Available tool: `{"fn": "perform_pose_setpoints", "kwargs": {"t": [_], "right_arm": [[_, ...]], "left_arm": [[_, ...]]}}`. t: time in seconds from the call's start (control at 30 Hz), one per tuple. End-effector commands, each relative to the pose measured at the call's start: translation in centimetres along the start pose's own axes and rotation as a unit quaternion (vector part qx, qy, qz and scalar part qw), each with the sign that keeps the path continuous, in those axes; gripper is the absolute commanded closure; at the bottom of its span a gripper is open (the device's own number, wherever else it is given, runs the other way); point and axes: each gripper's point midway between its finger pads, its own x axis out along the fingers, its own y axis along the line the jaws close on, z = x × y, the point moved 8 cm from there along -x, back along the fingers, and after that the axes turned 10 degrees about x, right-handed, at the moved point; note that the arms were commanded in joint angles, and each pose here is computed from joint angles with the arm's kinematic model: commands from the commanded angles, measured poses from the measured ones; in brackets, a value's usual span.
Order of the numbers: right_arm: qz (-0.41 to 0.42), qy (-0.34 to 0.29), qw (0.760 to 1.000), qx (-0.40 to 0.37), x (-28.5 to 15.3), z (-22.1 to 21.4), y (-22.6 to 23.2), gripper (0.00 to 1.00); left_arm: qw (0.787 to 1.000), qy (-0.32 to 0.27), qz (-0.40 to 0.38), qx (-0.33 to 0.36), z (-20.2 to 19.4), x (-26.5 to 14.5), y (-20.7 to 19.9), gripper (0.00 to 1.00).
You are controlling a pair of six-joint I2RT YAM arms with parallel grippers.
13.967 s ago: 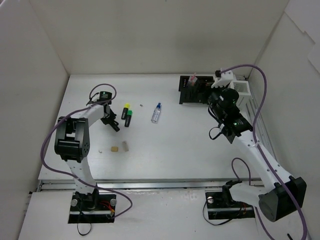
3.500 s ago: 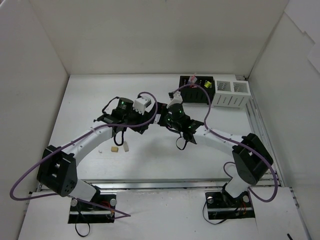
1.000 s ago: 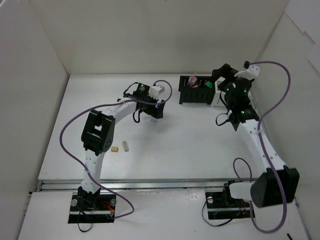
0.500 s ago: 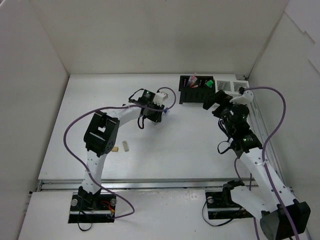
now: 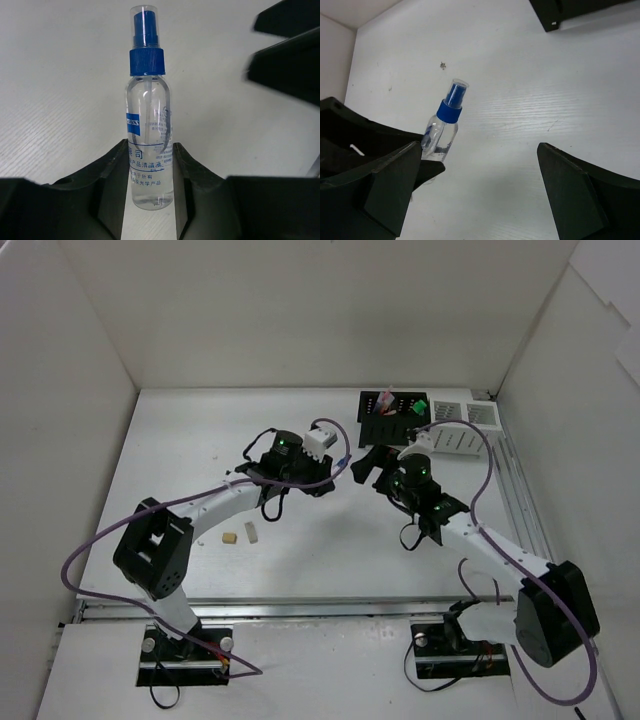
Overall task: Sort the stationery into containers
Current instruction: Pick up the stationery from the center of the board, then place the stationery in the storage box.
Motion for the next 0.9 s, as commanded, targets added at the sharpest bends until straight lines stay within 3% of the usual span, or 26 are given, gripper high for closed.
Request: {"fn": "perform_pose_setpoints", "kwargs": {"t": [0.0, 0.3, 0.37, 0.43, 0.5, 0.67, 0.73, 0.77, 0.8, 0.83, 0.87], "right_arm": [[0.061, -0.054, 0.996, 0.027, 1.6, 1.3, 3.7, 0.02], [0.079, -0.008, 0.997, 0.023, 5.1, -2.1, 6.7, 0.05], [0.071, -0.007, 0.997, 0.027, 5.6, -2.6, 6.6, 0.11], [0.072, -0.013, 0.997, 0.033, 5.6, -2.6, 6.9, 0.34], [0.07, -0.02, 0.997, 0.033, 5.6, -2.5, 7.0, 0.49], [0.068, -0.021, 0.997, 0.032, 5.9, -2.3, 7.5, 0.41], [0.073, -0.018, 0.997, 0.031, 6.0, -2.3, 7.7, 0.51], [0.075, -0.021, 0.997, 0.029, 5.9, -2.1, 7.9, 0.64], [0.081, -0.027, 0.996, 0.024, 5.7, -1.7, 8.3, 0.7], [0.08, -0.036, 0.996, 0.019, 5.6, -1.4, 8.4, 0.75], [0.081, -0.042, 0.996, 0.015, 5.5, -1.1, 8.5, 0.8]], "left_arm": [[0.995, -0.094, -0.017, 0.022, 4.2, -1.5, -1.4, 1.0], [0.991, -0.122, -0.039, 0.048, 5.0, -2.3, -3.4, 1.0], [0.989, -0.132, -0.048, 0.053, 5.4, -2.6, -4.1, 1.0], [0.987, -0.145, -0.047, 0.06, 6.0, -3.3, -4.2, 1.0], [0.984, -0.158, -0.044, 0.067, 6.5, -3.8, -4.3, 1.0], [0.977, -0.19, -0.053, 0.085, 7.5, -5.0, -4.8, 1.0], [0.973, -0.204, -0.06, 0.094, 8.0, -5.5, -5.0, 1.0], [0.972, -0.208, -0.064, 0.094, 8.2, -5.6, -5.1, 1.0], [0.971, -0.208, -0.064, 0.094, 8.2, -5.8, -5.2, 0.98], [0.971, -0.209, -0.063, 0.096, 8.3, -5.9, -5.2, 0.95], [0.972, -0.209, -0.055, 0.093, 8.4, -6.1, -5.1, 0.82]]}}
